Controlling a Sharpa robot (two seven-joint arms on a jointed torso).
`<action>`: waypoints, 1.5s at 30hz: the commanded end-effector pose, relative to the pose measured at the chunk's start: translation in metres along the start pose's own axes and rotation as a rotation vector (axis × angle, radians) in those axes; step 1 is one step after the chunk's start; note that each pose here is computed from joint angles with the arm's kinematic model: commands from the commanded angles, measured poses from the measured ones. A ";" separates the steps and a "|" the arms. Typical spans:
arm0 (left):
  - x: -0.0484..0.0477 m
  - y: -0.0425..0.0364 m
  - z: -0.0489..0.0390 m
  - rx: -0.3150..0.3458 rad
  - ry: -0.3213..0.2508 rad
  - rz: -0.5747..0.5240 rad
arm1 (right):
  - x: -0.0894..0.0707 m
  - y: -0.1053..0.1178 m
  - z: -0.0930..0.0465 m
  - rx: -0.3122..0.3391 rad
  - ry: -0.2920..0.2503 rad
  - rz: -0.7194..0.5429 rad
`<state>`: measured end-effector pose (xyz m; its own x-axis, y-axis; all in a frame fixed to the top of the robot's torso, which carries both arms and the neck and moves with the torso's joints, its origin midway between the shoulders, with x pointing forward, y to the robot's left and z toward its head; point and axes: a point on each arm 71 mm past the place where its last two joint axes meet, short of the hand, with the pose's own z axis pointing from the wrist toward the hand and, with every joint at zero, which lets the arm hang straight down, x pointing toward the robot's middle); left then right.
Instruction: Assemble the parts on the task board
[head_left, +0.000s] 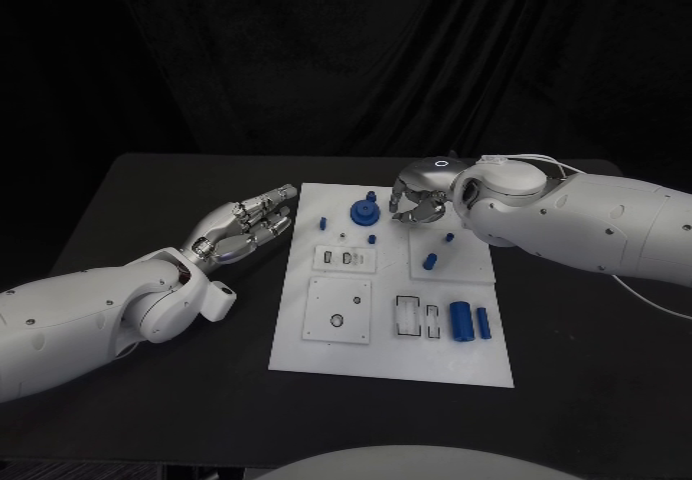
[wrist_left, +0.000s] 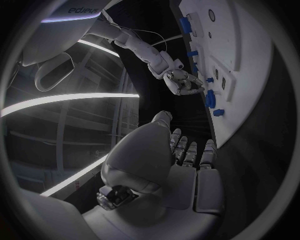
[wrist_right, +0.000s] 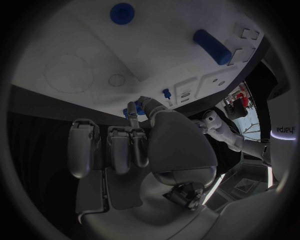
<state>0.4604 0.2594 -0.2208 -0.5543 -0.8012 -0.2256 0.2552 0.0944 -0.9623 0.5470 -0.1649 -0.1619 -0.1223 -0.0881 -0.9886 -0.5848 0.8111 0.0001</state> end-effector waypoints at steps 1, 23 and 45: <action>0.0001 -0.0058 -0.0021 0.080 0.011 -0.005 | -0.009 -0.009 -0.010 0.030 -0.083 -0.003; 0.0011 -0.0059 -0.0020 0.077 0.012 -0.007 | -0.025 -0.083 -0.126 0.202 -0.145 0.021; 0.0019 -0.0061 -0.0019 0.078 0.017 -0.011 | 0.008 -0.103 -0.133 0.261 -0.060 0.033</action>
<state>0.4588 0.2607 -0.2205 -0.5560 -0.8007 -0.2230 0.2533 0.0924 -0.9630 0.4997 -0.3250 -0.1470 -0.0754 -0.0213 -0.9969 -0.3678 0.9299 0.0080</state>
